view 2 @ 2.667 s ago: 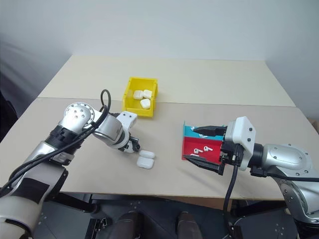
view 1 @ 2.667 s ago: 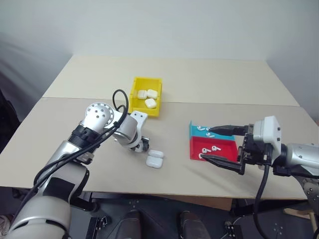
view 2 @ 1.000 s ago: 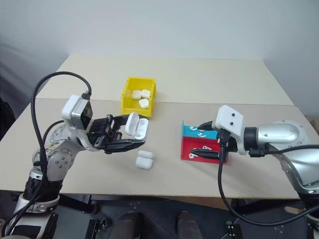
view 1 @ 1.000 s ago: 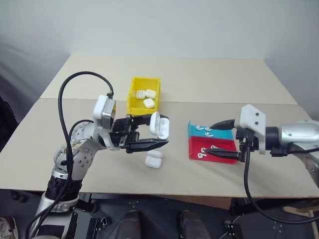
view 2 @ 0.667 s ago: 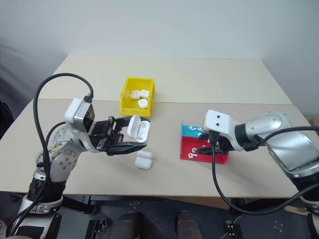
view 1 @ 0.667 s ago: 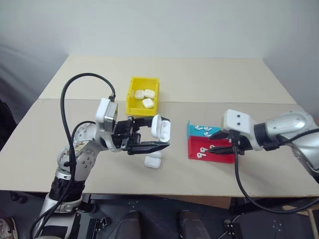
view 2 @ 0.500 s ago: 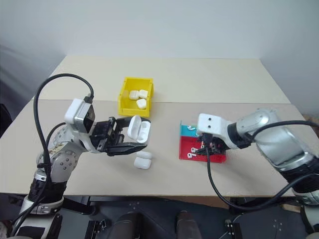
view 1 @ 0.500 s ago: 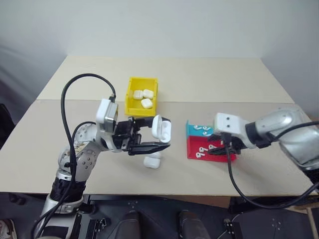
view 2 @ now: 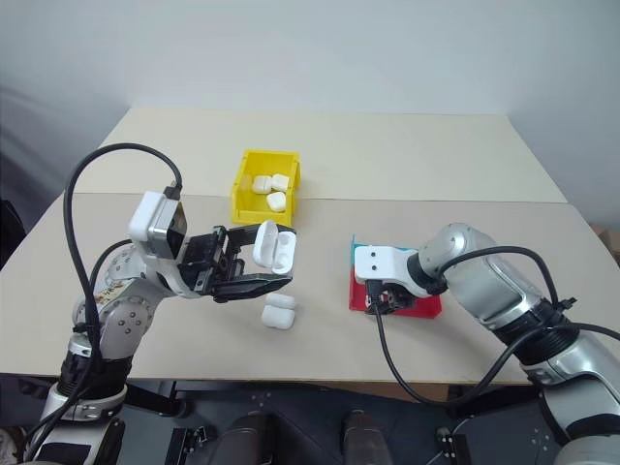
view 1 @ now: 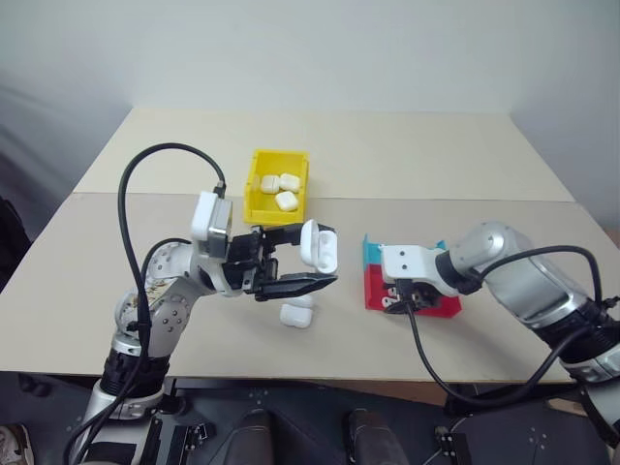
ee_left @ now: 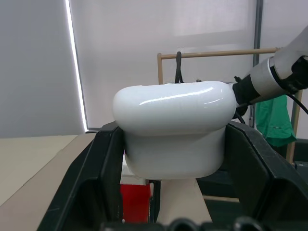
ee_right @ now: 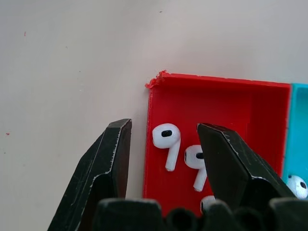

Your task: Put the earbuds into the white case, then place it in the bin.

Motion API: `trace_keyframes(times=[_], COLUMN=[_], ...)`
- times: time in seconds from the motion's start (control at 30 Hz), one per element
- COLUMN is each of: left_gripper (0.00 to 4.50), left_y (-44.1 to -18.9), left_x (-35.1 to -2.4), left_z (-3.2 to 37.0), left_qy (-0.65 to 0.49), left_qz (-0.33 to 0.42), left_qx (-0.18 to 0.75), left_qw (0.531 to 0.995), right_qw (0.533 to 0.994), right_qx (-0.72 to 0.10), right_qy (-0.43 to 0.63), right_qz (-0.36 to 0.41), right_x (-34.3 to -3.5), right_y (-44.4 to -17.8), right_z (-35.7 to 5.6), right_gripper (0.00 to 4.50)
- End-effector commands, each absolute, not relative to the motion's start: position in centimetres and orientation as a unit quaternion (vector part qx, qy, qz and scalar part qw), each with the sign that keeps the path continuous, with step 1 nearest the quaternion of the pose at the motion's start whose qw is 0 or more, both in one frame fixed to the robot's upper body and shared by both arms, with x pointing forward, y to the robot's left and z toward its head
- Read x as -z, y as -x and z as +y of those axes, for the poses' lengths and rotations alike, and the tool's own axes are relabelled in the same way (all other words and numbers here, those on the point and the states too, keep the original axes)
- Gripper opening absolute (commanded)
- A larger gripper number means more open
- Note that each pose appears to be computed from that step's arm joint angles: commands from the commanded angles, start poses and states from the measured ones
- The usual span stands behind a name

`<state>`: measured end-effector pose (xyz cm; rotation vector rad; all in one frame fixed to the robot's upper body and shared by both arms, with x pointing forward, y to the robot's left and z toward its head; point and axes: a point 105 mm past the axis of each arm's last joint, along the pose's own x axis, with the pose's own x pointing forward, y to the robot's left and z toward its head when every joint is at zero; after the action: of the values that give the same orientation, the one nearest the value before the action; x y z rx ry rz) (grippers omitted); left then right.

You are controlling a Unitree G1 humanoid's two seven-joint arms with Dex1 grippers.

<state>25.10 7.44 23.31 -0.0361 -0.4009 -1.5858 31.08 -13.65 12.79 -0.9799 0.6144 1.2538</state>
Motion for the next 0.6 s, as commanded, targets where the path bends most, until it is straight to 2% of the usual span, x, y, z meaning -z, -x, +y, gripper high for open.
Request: trace_keyframes(times=[0.03,0.27,0.37,0.5,0.6], left_gripper=[2.81,2.81,2.81,2.81,2.81], left_y=[-24.5,-24.2,-24.2,-24.2,-24.2], left_x=[-24.2,-24.3,-24.3,-24.3,-24.4], left_z=[7.6,7.7,7.7,7.8,7.9], left_qy=[0.004,0.004,0.004,0.003,0.002], left_qz=[-0.2,-0.201,-0.201,-0.201,-0.2], left_qx=[0.707,0.706,0.705,0.705,0.705], left_qw=[0.678,0.679,0.68,0.68,0.68], right_qw=[0.652,0.639,0.64,0.641,0.65], right_qx=[-0.554,-0.56,-0.561,-0.56,-0.558], right_qy=[0.448,0.452,0.45,0.45,0.442], right_qz=[0.259,0.27,0.271,0.272,0.268], right_x=[-13.4,-12.3,-12.1,-11.9,-12.1], right_y=[-31.5,-31.6,-31.6,-31.7,-31.7], right_z=[-13.6,-13.7,-13.6,-13.6,-13.5], right_gripper=[2.63,2.63,2.06,0.69,0.61])
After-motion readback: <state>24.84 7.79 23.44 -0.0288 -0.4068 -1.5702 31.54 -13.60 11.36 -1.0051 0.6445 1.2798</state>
